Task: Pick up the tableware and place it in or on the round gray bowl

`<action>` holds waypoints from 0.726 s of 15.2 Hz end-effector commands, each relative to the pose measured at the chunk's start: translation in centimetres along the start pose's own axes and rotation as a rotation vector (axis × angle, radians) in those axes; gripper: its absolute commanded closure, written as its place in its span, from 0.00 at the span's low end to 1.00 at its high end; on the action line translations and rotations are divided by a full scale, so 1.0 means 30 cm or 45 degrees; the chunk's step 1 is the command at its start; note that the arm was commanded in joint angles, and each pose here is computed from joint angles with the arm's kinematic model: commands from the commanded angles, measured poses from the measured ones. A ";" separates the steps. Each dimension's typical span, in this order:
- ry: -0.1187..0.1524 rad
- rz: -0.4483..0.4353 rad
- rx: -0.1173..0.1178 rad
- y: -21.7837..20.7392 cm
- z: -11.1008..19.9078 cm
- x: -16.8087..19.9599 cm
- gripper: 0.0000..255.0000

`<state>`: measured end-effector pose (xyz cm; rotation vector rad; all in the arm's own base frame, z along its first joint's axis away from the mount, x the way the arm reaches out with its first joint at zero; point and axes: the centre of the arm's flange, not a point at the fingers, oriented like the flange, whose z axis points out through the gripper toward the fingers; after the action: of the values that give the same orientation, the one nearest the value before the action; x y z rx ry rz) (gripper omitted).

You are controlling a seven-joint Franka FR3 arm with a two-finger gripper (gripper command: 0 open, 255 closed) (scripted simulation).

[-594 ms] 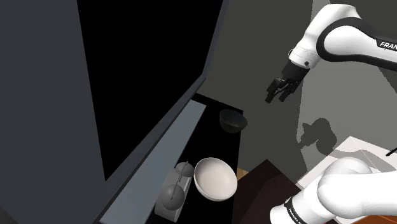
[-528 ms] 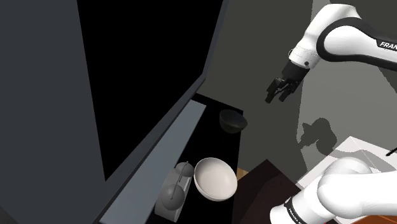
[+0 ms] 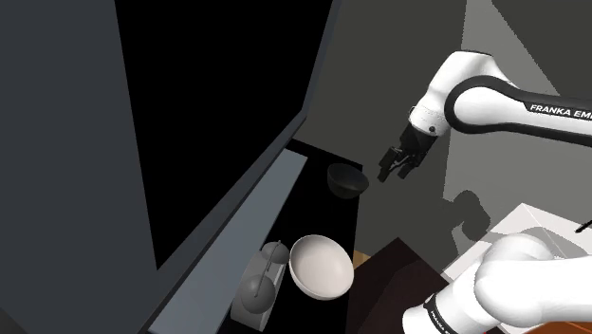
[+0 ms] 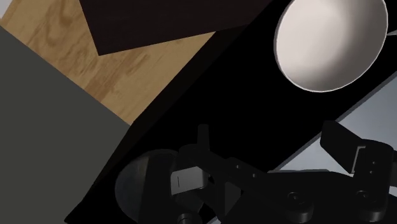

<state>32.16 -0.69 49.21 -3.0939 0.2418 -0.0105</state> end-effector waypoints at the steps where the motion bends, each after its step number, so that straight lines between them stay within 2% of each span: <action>1: -0.014 0.004 0.015 -0.022 0.087 -0.013 0.00; 11: -0.087 0.018 0.087 -0.152 0.488 -0.080 0.00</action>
<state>30.63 4.20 36.14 -3.0251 0.2511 0.0793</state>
